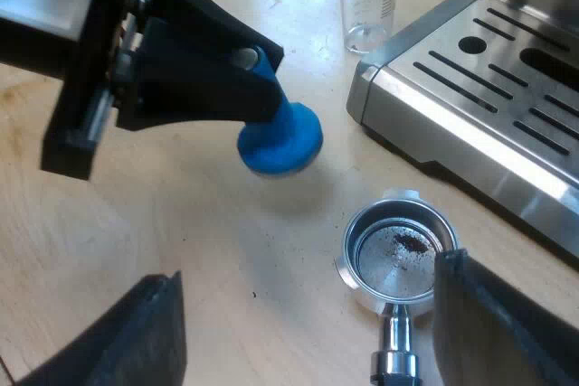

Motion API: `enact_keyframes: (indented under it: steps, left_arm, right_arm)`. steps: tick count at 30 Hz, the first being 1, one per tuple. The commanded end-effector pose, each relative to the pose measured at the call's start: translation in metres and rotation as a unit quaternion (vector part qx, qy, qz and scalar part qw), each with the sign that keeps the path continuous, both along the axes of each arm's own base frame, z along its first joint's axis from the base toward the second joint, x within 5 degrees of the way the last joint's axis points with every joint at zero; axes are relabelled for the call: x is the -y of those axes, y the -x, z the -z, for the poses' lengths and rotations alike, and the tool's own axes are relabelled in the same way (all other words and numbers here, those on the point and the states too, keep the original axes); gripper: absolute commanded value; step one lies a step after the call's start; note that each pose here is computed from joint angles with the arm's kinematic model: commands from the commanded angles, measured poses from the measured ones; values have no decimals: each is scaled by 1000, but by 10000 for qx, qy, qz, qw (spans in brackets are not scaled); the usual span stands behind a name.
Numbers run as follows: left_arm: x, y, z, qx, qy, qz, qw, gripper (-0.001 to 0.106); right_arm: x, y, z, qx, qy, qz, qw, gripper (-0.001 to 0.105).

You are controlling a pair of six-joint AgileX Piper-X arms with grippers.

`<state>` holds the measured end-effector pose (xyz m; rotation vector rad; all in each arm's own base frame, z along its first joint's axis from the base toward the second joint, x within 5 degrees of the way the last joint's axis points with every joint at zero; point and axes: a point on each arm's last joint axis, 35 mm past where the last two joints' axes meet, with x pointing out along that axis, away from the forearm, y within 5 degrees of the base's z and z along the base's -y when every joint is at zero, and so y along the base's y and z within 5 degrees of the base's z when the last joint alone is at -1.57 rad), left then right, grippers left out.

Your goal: Grind coffee beans and then tamp

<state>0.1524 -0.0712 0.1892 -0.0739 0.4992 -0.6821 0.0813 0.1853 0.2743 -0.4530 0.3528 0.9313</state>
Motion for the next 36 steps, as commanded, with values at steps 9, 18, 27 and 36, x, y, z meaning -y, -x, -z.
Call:
enact_keyframes:
  steps: [9, 18, 27, 36]
  left_arm:
    - [-5, 16, -41, -109, -10, 40, 9999, 17]
    - [-7, 23, -68, -370, -63, 119, 9992, 17]
    - [-7, 28, -86, -559, 47, 421, 9975, 9]
    - [1, 28, -99, -465, 73, 680, 9966, 9]
  right_arm:
    - [1, 1, -2, 46, -17, -36, 10000, 60]
    - [6, -6, 5, -189, -141, 485, 9985, 60]
    - [13, -17, 26, -71, -319, 751, 9966, 60]
    - [19, -13, 55, 73, -551, 642, 9964, 60]
